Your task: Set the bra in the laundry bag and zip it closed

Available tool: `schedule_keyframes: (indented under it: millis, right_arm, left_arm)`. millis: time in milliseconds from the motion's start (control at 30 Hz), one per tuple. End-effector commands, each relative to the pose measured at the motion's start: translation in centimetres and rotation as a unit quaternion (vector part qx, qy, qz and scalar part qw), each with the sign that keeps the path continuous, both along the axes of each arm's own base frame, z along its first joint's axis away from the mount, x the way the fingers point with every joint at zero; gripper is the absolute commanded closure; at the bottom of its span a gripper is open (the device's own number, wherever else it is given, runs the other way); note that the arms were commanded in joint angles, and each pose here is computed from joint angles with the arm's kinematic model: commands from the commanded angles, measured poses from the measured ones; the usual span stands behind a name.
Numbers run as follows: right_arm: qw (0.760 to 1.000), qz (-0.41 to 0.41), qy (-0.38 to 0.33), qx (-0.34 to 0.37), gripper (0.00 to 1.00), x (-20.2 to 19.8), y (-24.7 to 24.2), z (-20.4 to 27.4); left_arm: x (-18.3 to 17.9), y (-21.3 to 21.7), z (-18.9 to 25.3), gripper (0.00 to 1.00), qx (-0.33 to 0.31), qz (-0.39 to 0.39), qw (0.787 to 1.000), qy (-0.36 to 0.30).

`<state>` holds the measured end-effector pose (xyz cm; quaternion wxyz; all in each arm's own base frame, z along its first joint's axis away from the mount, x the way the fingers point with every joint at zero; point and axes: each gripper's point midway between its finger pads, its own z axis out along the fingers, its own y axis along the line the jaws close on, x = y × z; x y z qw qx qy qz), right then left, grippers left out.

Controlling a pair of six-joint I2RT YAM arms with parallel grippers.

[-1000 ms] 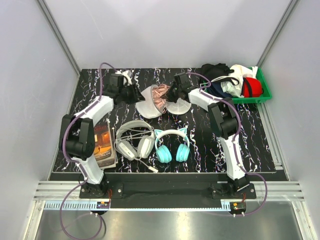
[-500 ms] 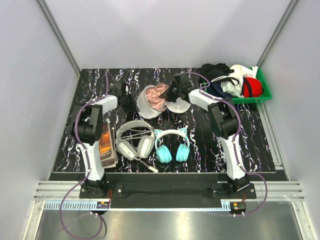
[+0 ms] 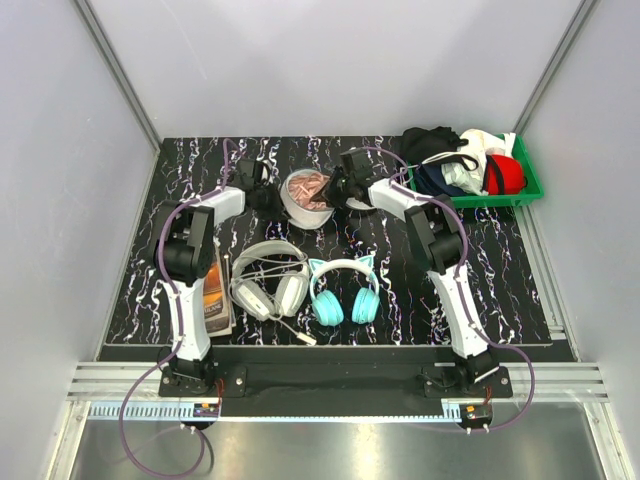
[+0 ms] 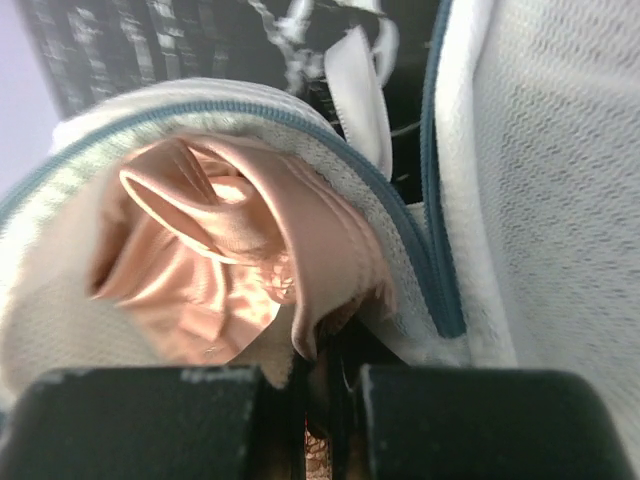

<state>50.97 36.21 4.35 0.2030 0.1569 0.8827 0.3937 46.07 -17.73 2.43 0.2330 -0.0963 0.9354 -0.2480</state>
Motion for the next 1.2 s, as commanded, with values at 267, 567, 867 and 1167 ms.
schedule_keyframes:
  millis: [267,567,867,1167]
  right_arm:
    - [0.989,0.05,-0.068,-0.124,0.7,-0.9,-2.3,2.9]
    - [0.97,0.049,-0.093,-0.219,0.41,-1.7,-5.9,7.3]
    - [0.944,-0.001,-0.137,-0.299,0.11,-1.5,-10.5,12.1]
    - [0.934,-0.149,-0.063,-0.318,0.23,-0.7,-17.1,9.3]
  left_arm:
    - [0.0,-0.8,1.0,0.87,-0.016,-0.012,1.0,-0.024]
    - [-0.2,0.5,0.9,0.77,0.025,-0.018,0.999,-0.032]
    - [0.3,4.7,9.1,0.63,0.117,0.045,0.984,-0.125]
    - [1.1,-7.0,21.0,0.64,0.083,-0.119,0.942,-0.303]
